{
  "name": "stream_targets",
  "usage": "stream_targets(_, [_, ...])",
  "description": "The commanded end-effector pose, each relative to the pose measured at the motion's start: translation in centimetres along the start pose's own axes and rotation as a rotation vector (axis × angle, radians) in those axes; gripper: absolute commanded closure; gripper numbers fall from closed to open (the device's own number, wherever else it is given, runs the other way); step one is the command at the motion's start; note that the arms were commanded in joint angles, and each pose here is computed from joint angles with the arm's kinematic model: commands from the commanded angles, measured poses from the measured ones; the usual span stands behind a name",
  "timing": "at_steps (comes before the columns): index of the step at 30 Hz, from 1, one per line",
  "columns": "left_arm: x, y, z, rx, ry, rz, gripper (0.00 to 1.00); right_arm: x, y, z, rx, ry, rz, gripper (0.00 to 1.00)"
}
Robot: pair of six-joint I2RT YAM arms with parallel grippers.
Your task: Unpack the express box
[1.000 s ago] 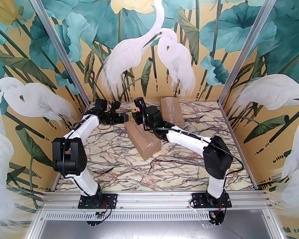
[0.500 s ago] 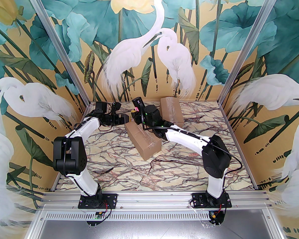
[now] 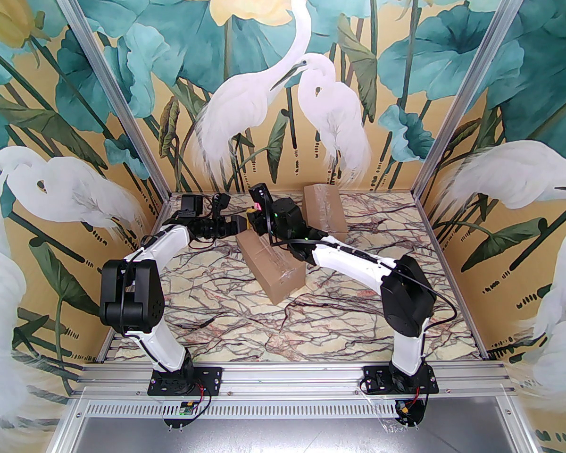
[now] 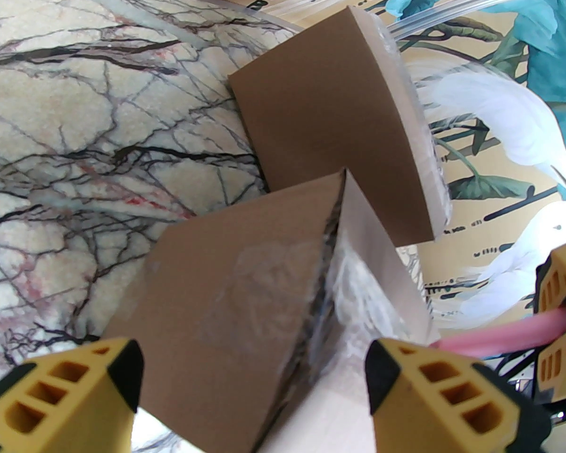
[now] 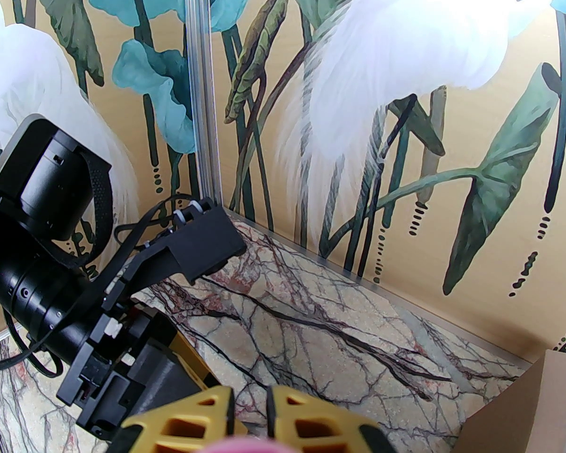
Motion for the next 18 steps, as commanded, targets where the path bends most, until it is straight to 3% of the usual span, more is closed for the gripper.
stream_targets(1, [-0.6,-1.0,0.3,0.033,-0.042,0.014,0.19,-0.4,0.0,0.6,0.001,0.017,0.000,1.00])
stream_targets(18, [-1.4,-3.2,1.7,0.080,-0.011,0.070,0.23,-2.2,1.3,0.5,0.065,0.006,-0.095,1.00])
Point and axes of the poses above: each hand's point on the last joint's axis, 136 mm out from that joint toward the fingers, its own x axis back along the fingers, its own z axis along the line the jaws close on, y = z × x, the point moved 8 cm from there along x, back along the fingers, and after that the axes turned 7 degrees about -x, right-handed, at the moved point
